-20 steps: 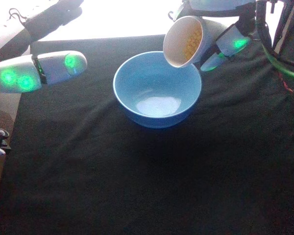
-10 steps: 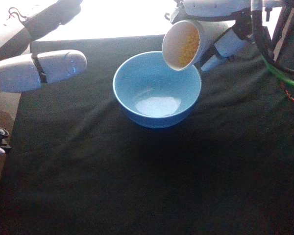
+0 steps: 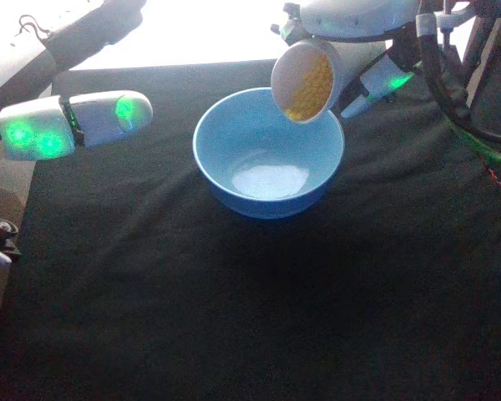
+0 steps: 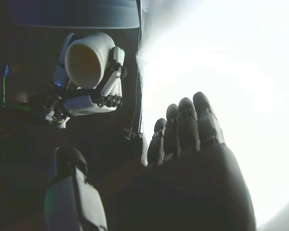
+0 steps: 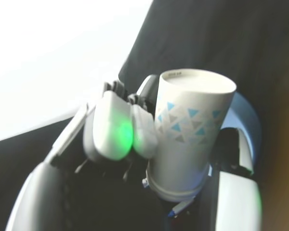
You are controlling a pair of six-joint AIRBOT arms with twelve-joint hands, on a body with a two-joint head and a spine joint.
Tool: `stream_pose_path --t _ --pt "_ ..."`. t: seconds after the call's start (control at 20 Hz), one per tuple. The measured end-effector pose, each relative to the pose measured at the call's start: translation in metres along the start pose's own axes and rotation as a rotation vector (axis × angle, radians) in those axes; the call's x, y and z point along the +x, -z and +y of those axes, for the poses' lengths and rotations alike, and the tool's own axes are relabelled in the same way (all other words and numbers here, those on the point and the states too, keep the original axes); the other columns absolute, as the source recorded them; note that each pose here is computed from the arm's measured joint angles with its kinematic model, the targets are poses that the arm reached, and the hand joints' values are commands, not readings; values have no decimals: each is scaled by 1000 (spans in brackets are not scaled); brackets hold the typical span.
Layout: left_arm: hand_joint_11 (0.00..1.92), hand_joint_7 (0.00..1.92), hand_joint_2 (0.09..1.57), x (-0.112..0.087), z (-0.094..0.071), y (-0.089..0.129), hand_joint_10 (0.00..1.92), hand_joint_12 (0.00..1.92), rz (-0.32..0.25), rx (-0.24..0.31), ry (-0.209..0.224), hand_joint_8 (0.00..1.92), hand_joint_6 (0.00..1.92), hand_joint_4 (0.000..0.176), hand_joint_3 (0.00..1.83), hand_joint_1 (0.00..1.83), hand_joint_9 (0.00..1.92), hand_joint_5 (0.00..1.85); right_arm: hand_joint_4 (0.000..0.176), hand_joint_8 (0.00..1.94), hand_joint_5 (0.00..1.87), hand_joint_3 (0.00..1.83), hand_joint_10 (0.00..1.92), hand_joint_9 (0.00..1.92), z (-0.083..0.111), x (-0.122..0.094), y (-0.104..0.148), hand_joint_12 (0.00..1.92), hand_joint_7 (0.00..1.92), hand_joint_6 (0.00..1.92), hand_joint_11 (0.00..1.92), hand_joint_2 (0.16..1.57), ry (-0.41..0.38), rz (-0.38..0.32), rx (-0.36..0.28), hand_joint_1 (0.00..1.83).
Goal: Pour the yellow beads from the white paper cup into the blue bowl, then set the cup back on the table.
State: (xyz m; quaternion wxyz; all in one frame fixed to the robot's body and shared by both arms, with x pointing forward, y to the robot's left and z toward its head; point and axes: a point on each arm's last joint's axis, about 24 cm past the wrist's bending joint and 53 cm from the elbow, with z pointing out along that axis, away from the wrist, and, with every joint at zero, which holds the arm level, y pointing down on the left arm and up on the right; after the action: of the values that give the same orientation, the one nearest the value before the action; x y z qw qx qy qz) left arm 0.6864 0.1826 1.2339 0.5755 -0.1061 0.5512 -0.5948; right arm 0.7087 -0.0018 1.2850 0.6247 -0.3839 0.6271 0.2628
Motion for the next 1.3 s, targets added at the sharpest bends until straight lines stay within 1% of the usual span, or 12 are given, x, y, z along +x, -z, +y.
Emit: stream_pose_path --t 0.15,0.2,0.25,0.3,0.35,0.6,0.8,0.85,0.9,1.2,1.25,1.3 --pt "0 193 858 0 0 0 1 429 0 0 0 0 5 76 0 359 216 129 0 1792 1185 0 1921 1494 -1 1 0 1921 1371 670 1545 1025 12 4 4 1195" --pt "0 203 857 0 0 0 4 471 0 0 0 3 5 74 0 366 232 141 0 1922 1135 4 1921 1506 -2 1 0 1921 1354 1261 1573 1046 19 5 10 1232" --pt "0 203 857 0 0 0 4 471 0 0 0 3 5 74 0 366 232 141 0 1922 1135 4 1921 1506 -3 1 0 1921 1354 1261 1573 1046 20 6 10 1232" --pt "0 208 860 0 0 0 3 474 0 0 0 5 7 76 0 377 231 149 0 1919 1086 5 1921 1480 -3 2 0 1921 1322 956 1544 1061 25 7 12 1190" --pt "0 218 865 0 0 0 7 479 0 0 0 7 9 67 1 391 242 158 0 1940 1093 0 1921 1488 -3 2 0 1921 1339 1389 1557 1049 29 8 13 1222" --pt "0 203 869 0 0 0 0 475 0 0 -1 0 1 65 1 384 225 148 0 1938 1107 4 1921 1451 -3 2 0 1921 1307 845 1507 1050 37 10 16 1185" --pt "0 228 883 0 0 0 6 517 0 0 0 7 0 49 3 376 250 152 0 1941 980 22 1921 1414 -1 3 0 1921 1256 1056 1495 1102 50 13 12 1153" --pt "0 236 869 0 0 0 6 521 0 1 0 8 1 51 0 392 255 155 0 1941 1004 7 1921 1454 0 3 0 1921 1286 1595 1546 1111 55 14 11 1179" --pt "0 211 866 0 0 0 1 520 0 0 0 1 0 56 0 401 245 153 0 1941 1019 4 1921 1469 0 3 0 1921 1310 1713 1563 1112 55 15 11 1194" --pt "0 221 880 0 0 0 0 514 0 1 0 1 0 41 1 404 238 150 0 1941 1001 5 1921 1495 0 4 0 1921 1327 1860 1599 1112 65 17 11 1197" --pt "0 221 880 0 0 0 0 514 0 2 0 1 0 41 1 404 238 150 0 1941 1001 5 1921 1495 0 4 0 1921 1327 1860 1599 1112 66 18 12 1197" --pt "1 220 883 0 0 0 2 528 -1 1 0 0 4 49 1 407 243 165 0 1941 955 23 1921 1446 0 4 0 1921 1277 1134 1529 1117 68 18 11 1147"
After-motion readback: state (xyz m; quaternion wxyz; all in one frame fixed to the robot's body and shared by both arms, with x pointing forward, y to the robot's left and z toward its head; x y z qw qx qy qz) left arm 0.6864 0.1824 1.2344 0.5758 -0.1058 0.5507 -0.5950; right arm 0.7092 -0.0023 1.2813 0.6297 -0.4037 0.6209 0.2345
